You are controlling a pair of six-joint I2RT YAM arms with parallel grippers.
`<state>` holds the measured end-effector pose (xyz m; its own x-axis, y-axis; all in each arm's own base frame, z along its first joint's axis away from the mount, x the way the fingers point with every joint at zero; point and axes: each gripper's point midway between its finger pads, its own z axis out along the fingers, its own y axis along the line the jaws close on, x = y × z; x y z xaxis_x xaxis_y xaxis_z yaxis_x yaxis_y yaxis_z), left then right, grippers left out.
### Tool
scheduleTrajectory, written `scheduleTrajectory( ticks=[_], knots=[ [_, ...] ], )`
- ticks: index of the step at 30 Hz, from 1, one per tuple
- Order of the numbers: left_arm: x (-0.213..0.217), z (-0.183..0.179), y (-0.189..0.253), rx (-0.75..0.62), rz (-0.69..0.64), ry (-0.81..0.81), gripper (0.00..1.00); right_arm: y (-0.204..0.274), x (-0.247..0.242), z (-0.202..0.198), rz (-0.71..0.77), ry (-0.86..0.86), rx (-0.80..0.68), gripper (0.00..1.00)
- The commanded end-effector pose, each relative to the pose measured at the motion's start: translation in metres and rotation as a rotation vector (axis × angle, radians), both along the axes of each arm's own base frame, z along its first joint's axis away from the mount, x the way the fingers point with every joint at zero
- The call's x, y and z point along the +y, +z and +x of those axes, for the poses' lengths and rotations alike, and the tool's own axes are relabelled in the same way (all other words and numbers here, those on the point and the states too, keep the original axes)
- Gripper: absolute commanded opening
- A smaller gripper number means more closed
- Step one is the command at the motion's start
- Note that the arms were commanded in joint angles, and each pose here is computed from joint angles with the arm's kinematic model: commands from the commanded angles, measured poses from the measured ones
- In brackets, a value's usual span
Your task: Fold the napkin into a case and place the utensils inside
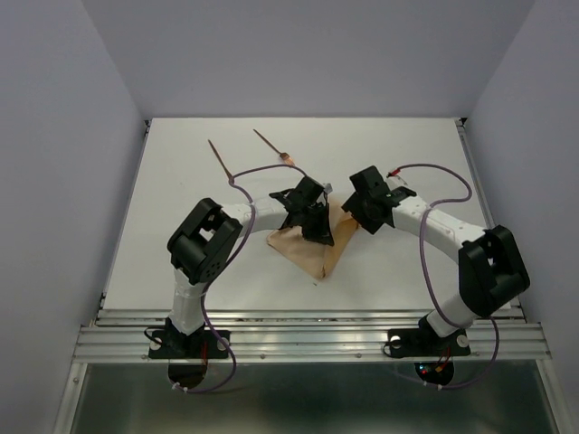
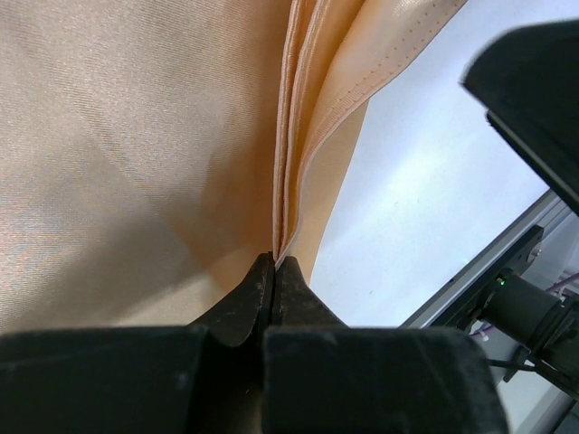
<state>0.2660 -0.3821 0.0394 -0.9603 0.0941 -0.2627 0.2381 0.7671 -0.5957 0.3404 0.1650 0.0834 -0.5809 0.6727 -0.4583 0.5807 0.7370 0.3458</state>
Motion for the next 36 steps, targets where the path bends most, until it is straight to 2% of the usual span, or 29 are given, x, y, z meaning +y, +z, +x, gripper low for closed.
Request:
scheduleTrajectory(
  ticks=[1,6,15,22,36],
  knots=[
    [-0.004,0.005,0.035,-0.060,-0.061,-0.019,0.00,0.008,-0.020,-0.004,-0.002,-0.018,-0.039,0.69],
    [-0.006,0.007,0.041,-0.075,-0.061,-0.033,0.00,-0.008,-0.040,-0.020,-0.027,-0.030,0.000,0.69],
    [0.001,0.015,0.044,-0.086,-0.058,-0.054,0.00,-0.022,-0.038,-0.033,-0.018,0.050,0.002,0.69],
    [0.003,0.017,0.045,-0.068,-0.079,-0.063,0.00,-0.019,-0.017,-0.021,0.065,0.129,-0.068,0.67],
    [0.011,0.027,0.066,-0.085,-0.112,-0.051,0.00,0.013,-0.012,0.013,0.067,0.126,-0.160,0.67]
  ],
)
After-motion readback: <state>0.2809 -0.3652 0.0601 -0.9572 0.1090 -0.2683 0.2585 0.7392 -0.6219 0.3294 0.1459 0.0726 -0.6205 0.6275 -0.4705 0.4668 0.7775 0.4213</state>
